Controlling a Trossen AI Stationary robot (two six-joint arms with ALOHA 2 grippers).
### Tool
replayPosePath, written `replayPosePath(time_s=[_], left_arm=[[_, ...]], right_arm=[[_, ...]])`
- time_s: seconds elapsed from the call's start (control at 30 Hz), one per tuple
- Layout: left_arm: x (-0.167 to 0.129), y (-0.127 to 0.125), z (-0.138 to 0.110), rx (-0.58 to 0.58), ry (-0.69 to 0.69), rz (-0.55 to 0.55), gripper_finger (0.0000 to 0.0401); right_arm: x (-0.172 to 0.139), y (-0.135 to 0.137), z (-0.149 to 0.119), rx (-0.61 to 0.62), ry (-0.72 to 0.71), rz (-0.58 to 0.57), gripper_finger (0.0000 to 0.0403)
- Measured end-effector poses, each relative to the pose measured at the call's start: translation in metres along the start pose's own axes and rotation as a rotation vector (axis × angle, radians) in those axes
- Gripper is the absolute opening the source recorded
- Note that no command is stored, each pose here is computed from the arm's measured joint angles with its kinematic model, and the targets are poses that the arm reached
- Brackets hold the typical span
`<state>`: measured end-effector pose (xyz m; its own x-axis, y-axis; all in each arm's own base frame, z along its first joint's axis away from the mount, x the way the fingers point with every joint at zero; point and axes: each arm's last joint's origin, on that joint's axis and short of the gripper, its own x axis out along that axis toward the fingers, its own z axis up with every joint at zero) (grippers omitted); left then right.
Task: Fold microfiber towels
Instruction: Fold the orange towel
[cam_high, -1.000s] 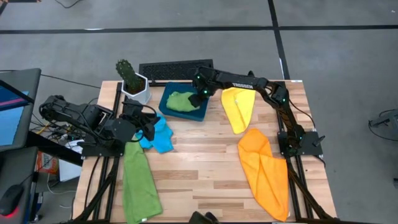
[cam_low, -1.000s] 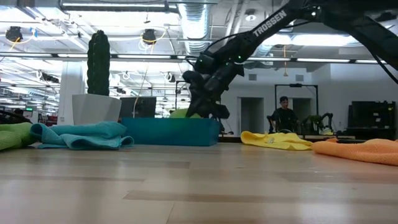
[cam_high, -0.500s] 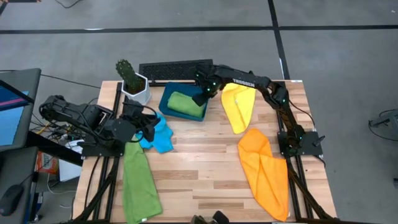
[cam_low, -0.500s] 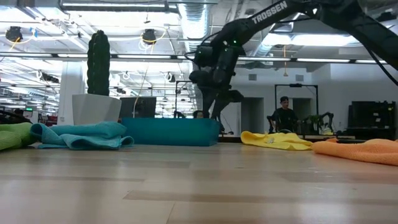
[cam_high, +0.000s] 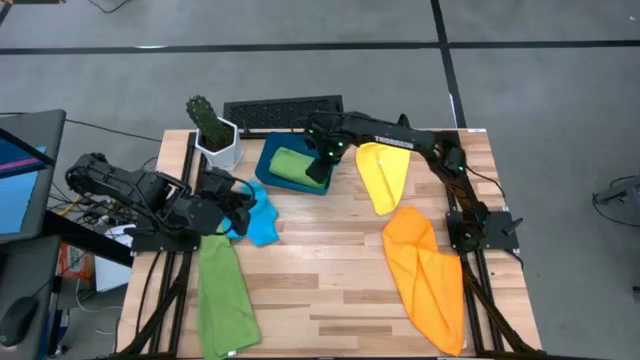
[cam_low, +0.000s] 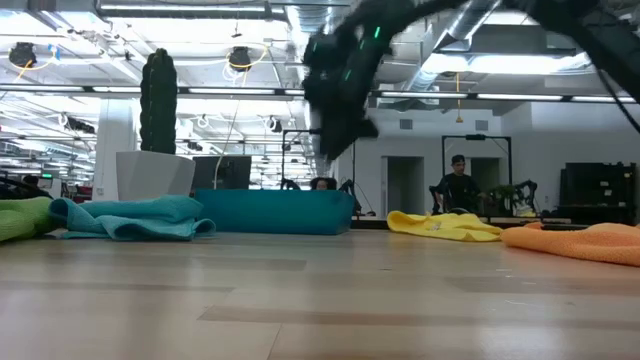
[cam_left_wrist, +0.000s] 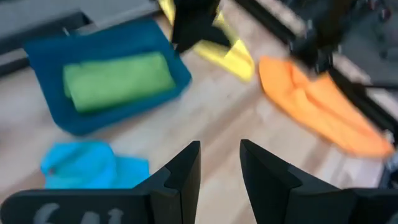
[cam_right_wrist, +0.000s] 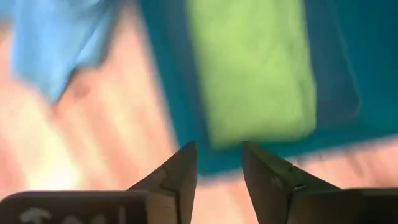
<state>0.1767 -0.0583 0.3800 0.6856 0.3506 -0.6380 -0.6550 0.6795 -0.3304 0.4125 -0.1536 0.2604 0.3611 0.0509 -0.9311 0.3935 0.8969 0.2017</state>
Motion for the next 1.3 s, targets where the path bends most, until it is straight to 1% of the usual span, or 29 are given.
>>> replayPosePath(time_s=[0.07, 0.2, 0.27, 0.33, 0.43, 0.5, 0.57, 0.63, 0.67, 0.7, 0.73, 0.77, 0.83, 0.87, 0.93, 1.03, 1.07, 1.13, 1.23, 1.3], left_arm=[[-0.002, 0.0, -0.005, 0.005, 0.051, -0.011, 0.0105], [-0.004, -0.004, -0.021, 0.017, 0.098, 0.024, 0.0105], [-0.003, -0.005, -0.032, 0.022, 0.112, 0.038, 0.0105], [0.005, -0.007, -0.048, 0.028, 0.121, 0.052, 0.0105], [0.023, -0.01, -0.077, 0.035, 0.144, 0.056, 0.0113], [0.036, -0.012, -0.095, 0.004, 0.149, 0.044, 0.0124], [0.043, -0.013, -0.108, -0.025, 0.152, 0.012, 0.0138], [0.046, -0.016, -0.115, -0.075, 0.148, -0.044, 0.0152], [0.048, -0.017, -0.118, -0.094, 0.149, -0.059, 0.0159], [0.048, -0.017, -0.121, -0.104, 0.154, -0.068, 0.0166], [0.047, -0.017, -0.124, -0.112, 0.158, -0.076, 0.0172], [0.045, -0.018, -0.126, -0.119, 0.165, -0.084, 0.0177], [0.044, -0.018, -0.131, -0.123, 0.186, -0.084, 0.0185], [0.044, -0.019, -0.134, -0.124, 0.19, -0.082, 0.0188], [0.043, -0.019, -0.137, -0.113, 0.183, -0.08, 0.019], [0.045, -0.021, -0.138, -0.115, 0.147, -0.076, 0.0191], [0.046, -0.021, -0.138, -0.112, 0.138, -0.069, 0.0191], [0.047, -0.022, -0.138, -0.114, 0.123, -0.071, 0.0191], [0.052, -0.027, -0.139, -0.104, 0.111, -0.079, 0.0191], [0.056, -0.032, -0.136, -0.098, 0.108, -0.109, 0.0192]], right_arm=[[-0.023, 0.015, -0.013, -0.039, 0.054, -0.008, 0.0142], [-0.057, 0.045, -0.048, -0.093, 0.153, -0.072, 0.0137], [-0.074, 0.061, -0.071, -0.09, 0.165, -0.096, 0.0137], [-0.086, 0.077, -0.098, -0.078, 0.152, -0.111, 0.0141], [-0.092, 0.099, -0.133, -0.094, 0.047, -0.077, 0.0156], [-0.083, 0.113, -0.15, -0.143, -0.077, -0.044, 0.0171], [-0.069, 0.127, -0.158, -0.205, -0.212, 0.007, 0.0189], [-0.051, 0.14, -0.159, -0.278, -0.334, 0.068, 0.0208], [-0.043, 0.146, -0.158, -0.3, -0.382, 0.091, 0.0215], [-0.034, 0.15, -0.157, -0.304, -0.399, 0.102, 0.0222], [-0.025, 0.153, -0.157, -0.283, -0.381, 0.103, 0.0226], [-0.015, 0.154, -0.16, -0.252, -0.328, 0.093, 0.0228], [0.003, 0.15, -0.173, -0.187, -0.142, 0.058, 0.0229], [0.008, 0.15, -0.182, -0.157, -0.062, 0.023, 0.0229], [0.008, 0.152, -0.203, -0.12, 0.059, -0.088, 0.0227], [0.003, 0.155, -0.233, -0.067, 0.108, -0.248, 0.0224], [-0.003, 0.153, -0.242, -0.05, 0.11, -0.277, 0.0223], [-0.014, 0.151, -0.252, 0.015, 0.079, -0.263, 0.0223], [-0.021, 0.135, -0.277, 0.107, 0.11, -0.281, 0.0225], [-0.024, 0.123, -0.291, 0.169, 0.094, -0.264, 0.0226]])
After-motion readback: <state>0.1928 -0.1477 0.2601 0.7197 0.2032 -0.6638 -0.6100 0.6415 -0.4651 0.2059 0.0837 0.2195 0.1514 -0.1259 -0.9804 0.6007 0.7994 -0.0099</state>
